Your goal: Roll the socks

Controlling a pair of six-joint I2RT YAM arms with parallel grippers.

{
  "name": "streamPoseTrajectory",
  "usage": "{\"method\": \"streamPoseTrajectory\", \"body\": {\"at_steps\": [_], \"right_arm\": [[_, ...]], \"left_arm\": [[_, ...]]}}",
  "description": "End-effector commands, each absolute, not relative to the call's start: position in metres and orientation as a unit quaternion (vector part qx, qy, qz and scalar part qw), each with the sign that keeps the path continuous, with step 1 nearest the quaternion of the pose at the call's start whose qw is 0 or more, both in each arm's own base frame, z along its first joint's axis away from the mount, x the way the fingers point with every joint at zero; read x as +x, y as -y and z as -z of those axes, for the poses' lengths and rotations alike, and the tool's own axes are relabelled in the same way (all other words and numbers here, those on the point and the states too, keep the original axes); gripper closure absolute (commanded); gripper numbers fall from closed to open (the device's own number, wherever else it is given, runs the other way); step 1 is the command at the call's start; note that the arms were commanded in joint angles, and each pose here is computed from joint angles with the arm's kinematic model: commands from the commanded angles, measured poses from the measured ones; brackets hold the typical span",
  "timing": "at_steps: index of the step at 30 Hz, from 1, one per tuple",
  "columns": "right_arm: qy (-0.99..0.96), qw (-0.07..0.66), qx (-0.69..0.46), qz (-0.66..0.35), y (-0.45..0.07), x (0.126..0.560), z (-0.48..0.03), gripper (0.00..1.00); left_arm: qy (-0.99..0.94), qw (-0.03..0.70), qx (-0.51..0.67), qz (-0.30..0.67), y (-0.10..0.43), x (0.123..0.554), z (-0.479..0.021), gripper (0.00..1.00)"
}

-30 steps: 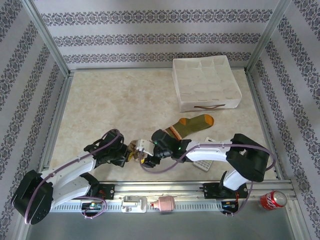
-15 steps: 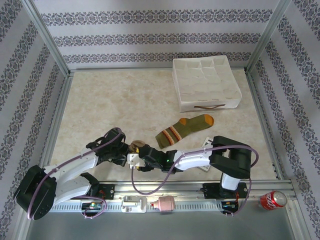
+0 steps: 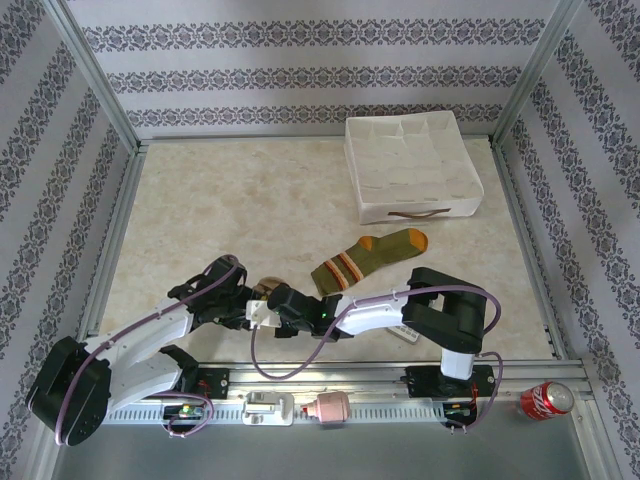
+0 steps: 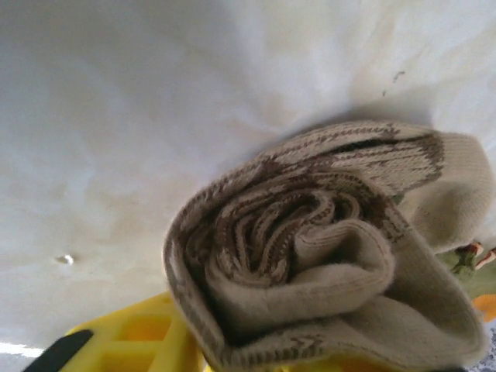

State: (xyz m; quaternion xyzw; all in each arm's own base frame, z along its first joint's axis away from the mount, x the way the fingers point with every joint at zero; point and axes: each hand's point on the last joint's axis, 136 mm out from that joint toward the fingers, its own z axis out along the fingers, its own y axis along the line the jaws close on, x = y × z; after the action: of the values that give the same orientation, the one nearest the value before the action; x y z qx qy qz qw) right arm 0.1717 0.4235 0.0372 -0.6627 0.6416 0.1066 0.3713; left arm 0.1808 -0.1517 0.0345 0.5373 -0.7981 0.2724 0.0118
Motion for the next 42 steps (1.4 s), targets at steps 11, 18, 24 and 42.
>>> {"method": "streamPoseTrajectory", "body": {"at_steps": [11, 18, 24, 42], "right_arm": [[-0.761, 0.154, -0.589, -0.225, -0.38, 0.165, 0.018, 1.0], [-0.791, 0.099, -0.529, -0.29, -0.381, 0.173, 0.014, 1.0], [-0.813, 0.054, -0.469, -0.34, -0.382, 0.183, 0.013, 1.0], [-0.828, -0.026, -0.379, -0.413, -0.386, 0.196, 0.015, 1.0]], "left_arm": [[0.763, -0.021, 0.577, -0.29, 0.117, 0.196, -0.052, 0.22], [0.768, -0.069, 0.553, -0.314, 0.111, 0.212, -0.066, 0.23], [0.781, -0.098, 0.511, -0.345, 0.119, 0.228, -0.076, 0.25], [0.818, -0.068, 0.462, -0.337, 0.149, 0.245, -0.049, 0.28]]}}
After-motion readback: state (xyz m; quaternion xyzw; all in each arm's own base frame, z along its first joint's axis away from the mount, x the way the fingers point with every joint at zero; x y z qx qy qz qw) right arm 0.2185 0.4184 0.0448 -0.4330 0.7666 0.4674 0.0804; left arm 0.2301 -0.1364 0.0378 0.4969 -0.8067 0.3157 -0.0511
